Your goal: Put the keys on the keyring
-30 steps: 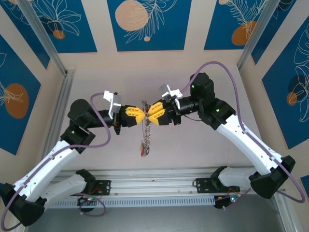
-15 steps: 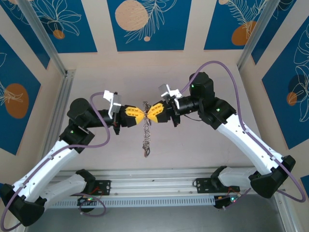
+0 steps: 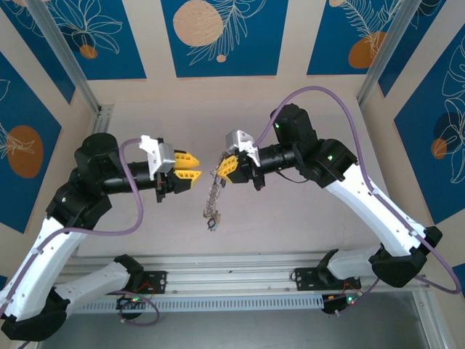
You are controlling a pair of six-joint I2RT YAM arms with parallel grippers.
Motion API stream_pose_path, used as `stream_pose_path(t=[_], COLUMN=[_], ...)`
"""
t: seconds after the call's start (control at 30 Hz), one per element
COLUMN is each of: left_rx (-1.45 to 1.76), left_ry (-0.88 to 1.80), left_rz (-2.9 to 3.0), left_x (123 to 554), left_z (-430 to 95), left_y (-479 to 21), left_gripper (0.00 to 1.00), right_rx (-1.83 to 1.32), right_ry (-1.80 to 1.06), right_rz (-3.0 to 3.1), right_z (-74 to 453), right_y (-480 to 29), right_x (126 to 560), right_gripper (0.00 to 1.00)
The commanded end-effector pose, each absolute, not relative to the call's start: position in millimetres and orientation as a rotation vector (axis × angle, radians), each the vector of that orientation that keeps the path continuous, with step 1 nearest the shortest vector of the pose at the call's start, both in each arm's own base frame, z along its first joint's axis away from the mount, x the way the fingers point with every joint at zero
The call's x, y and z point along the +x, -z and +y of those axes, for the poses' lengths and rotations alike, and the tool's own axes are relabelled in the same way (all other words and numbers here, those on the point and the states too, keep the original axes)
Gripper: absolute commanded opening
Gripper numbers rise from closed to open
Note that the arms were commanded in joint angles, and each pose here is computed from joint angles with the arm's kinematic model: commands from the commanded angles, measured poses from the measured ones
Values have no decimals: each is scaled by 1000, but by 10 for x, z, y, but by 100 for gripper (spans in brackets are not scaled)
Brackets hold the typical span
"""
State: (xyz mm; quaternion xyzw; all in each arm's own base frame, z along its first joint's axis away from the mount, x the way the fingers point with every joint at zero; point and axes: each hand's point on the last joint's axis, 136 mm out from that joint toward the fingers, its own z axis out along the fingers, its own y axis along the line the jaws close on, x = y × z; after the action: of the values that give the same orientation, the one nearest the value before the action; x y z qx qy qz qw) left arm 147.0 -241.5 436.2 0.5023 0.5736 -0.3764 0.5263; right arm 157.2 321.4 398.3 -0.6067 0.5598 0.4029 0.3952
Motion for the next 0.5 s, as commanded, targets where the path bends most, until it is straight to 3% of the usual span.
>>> stream_pose_path(t=[0.0,0.27,0.47], left_rx=[1307,1347,1356], left_ry=[908,942,946], left_rz=[1431,1432,1435], left_x=[1400,1387,1375], left_z=[-2447,-2521,-2529], left_y=[-4108,-4028,-4015], left_gripper=[28,27,21], right_rx=[-1605,-1682,-1714], right_ry=[-998,-1054,-1044], right_rz=[1358,1317,1364], right_z=[3196,3266,3312], right_y=[-4100,-4134,-4052], right_x=[1441,1313,1357], right_gripper=[0,0,0])
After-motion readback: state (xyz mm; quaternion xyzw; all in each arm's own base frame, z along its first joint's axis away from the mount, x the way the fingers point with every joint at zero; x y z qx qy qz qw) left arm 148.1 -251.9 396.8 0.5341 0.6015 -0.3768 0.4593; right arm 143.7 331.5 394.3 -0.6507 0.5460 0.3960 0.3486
